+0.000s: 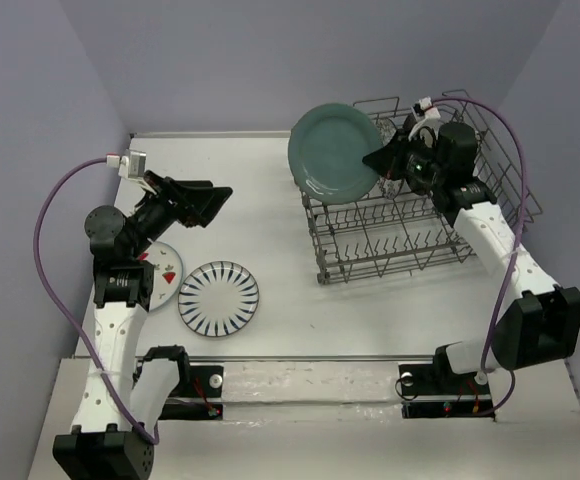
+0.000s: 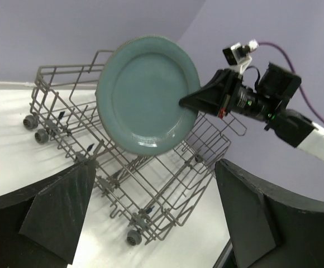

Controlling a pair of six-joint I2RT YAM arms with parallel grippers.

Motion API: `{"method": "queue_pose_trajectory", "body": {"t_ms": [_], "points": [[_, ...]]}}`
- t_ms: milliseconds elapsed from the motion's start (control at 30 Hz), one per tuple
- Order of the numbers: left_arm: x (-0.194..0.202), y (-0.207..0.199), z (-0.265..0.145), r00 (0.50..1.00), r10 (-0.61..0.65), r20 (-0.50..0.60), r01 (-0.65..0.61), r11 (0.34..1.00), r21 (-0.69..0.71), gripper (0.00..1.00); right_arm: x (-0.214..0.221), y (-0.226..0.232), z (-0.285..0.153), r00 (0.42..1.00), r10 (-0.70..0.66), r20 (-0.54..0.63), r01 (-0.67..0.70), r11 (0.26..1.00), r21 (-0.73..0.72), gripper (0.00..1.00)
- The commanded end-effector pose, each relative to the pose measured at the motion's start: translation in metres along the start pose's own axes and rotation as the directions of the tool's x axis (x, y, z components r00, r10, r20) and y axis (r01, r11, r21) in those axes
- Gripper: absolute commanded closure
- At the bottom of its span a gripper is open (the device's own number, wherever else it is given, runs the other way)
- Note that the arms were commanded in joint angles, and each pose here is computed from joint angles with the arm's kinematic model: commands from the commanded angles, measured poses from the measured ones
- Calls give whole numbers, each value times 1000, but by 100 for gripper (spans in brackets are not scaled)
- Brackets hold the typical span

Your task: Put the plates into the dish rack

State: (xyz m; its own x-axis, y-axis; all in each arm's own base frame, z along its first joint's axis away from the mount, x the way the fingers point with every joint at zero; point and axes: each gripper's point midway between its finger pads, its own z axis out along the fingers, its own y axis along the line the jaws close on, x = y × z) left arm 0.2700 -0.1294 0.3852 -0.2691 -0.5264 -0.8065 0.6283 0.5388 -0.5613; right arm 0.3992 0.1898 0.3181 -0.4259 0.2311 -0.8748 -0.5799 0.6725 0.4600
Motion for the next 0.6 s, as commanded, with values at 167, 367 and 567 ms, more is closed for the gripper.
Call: {"method": "queue_pose_trajectory", "body": {"t_ms": [167,367,567], "points": [[70,13,-11,981,130,-147,-141,988,-70,1,-108,-43,-66,922,-313,229,157,841,519,93],[102,34,-15,965,151,-217,-177,978,-107,1,-118,-71,-71,909,-370,195,165,745,646,93],[106,34,-18,960,161,-230,-188,977,-102,1,-129,-83,-67,898,-407,167,189,700,689,93]]}}
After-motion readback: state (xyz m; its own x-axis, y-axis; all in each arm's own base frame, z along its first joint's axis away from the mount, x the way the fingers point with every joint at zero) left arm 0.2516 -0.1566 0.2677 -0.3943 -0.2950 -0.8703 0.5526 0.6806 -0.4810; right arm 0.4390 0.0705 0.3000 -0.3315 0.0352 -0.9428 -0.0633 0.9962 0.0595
